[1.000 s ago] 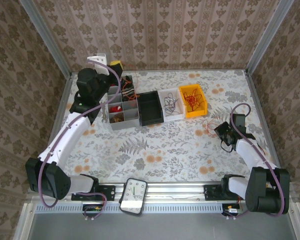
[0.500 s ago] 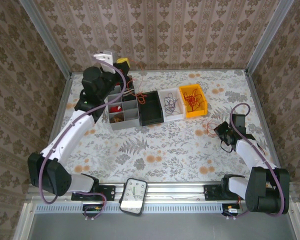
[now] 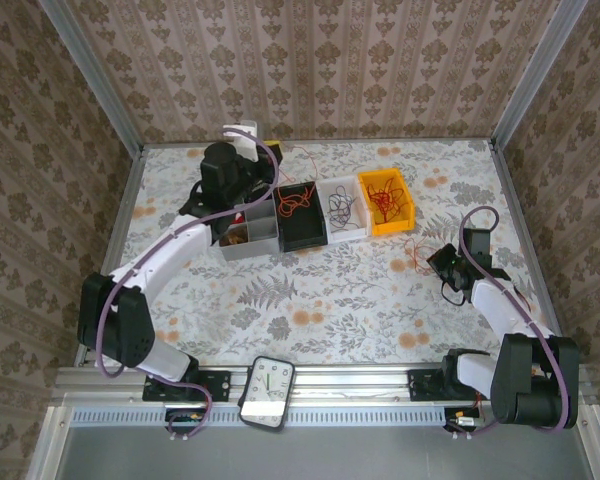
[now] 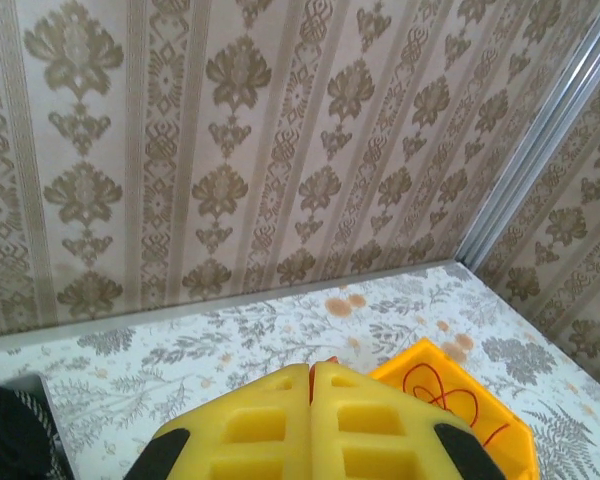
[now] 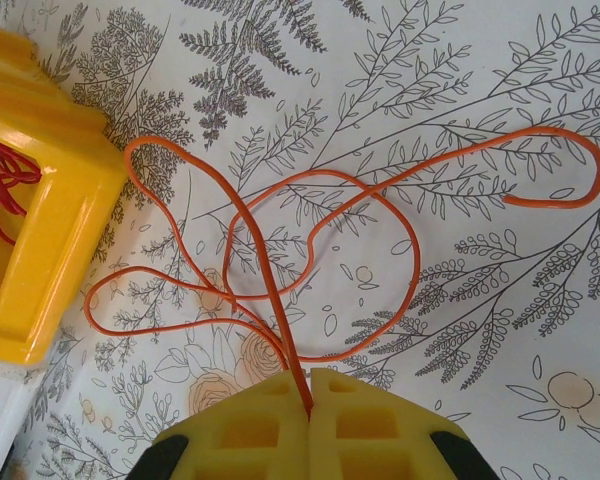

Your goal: Untangle the cables

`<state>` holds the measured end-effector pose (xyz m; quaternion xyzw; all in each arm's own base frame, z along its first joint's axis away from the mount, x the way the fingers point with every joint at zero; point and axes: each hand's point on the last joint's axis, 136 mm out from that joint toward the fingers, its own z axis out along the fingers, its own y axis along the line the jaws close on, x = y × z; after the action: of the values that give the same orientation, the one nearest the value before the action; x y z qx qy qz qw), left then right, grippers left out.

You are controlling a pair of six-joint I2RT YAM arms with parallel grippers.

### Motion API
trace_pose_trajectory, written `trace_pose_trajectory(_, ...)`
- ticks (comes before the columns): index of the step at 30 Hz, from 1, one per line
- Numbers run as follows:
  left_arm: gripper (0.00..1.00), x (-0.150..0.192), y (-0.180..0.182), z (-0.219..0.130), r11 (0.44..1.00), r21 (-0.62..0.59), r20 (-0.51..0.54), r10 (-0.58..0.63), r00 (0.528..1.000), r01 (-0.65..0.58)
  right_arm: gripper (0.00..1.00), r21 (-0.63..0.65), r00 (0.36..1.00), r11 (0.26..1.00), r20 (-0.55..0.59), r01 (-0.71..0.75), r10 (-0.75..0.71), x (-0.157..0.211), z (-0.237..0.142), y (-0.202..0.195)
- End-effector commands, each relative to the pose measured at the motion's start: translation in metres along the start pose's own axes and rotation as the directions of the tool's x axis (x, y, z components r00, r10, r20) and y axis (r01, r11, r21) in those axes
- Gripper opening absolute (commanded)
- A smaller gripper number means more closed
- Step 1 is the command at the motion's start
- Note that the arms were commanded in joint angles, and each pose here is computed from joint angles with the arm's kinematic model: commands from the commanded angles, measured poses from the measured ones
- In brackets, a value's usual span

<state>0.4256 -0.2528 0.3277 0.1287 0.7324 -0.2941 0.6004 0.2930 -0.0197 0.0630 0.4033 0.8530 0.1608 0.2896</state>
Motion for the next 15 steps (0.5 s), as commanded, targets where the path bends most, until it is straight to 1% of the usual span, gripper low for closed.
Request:
trace_pose_trajectory(1, 0.00, 0.006, 0.004, 0.004, 1.000, -0.012, 0.009, -0.026, 1.000, 0.027, 0.02, -0.016, 1.000, 1.000, -0.005, 0.023, -0.023, 0.002, -0.003, 0.004)
trace_pose_trajectory(8, 0.00, 0.060, 0.021, 0.022, 0.996, -0.078, -0.105, -0.043, 0.994, 0.035, 0.01, -0.020, 1.000, 1.000, -0.005, 0.023, -0.023, 0.001, -0.003, 0.006)
trace_pose_trajectory(12, 0.00, 0.095, 0.025, 0.035, 0.993, -0.115, -0.192, -0.041, 0.981, 0.019, 0.02, -0.021, 1.000, 0.999, -0.009, 0.024, -0.024, 0.001, -0.003, 0.006)
trace_pose_trajectory(15, 0.00, 0.118, 0.031, 0.044, 0.988, -0.153, -0.234, -0.062, 0.970, 0.027, 0.02, -0.025, 1.000, 0.999, -0.010, 0.026, -0.026, 0.001, -0.004, 0.007)
